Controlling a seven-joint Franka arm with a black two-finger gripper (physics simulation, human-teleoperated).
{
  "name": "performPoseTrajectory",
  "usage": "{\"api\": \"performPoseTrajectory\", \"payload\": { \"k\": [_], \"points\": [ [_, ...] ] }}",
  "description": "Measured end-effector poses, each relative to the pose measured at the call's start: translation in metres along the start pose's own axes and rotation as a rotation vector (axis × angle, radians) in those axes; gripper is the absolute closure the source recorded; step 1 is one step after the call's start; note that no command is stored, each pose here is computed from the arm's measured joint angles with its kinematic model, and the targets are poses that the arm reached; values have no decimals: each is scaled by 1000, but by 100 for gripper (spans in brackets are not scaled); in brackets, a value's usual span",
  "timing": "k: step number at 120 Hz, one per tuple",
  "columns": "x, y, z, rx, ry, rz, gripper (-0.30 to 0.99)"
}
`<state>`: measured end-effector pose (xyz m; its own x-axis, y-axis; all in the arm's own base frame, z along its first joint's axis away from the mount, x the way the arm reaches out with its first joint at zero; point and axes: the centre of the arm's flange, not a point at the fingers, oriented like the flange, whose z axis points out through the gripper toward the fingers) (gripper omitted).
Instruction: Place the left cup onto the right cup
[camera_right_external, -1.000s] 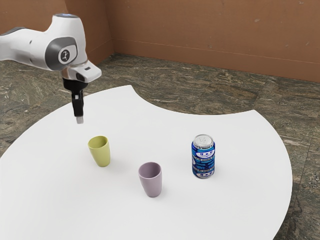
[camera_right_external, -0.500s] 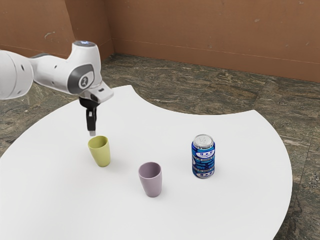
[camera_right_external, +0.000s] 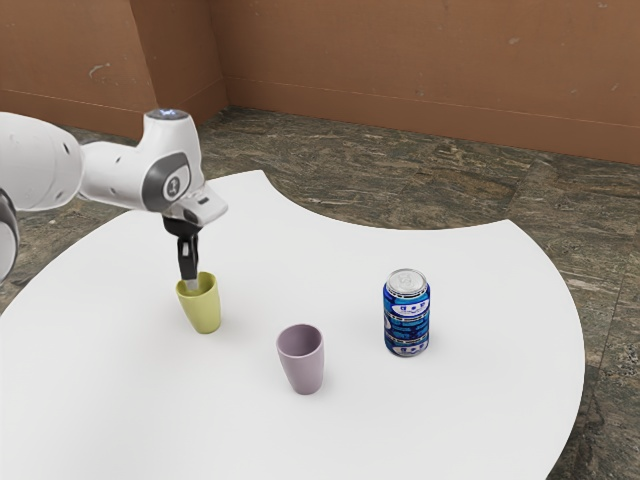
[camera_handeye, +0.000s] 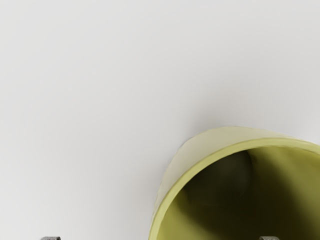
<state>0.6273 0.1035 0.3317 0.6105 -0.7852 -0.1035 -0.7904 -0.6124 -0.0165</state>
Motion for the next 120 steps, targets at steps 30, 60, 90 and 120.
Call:
{"api": "performPoseTrajectory", "payload": {
  "k": [30,60,90,120],
  "points": [
    [4,4,8,-13,15,3,63],
    [3,8,11,-27,29,-10,75],
    [18,16,-19,13,54,17,78],
    [61,52,-82,79,108,99,78]
  ]
}}
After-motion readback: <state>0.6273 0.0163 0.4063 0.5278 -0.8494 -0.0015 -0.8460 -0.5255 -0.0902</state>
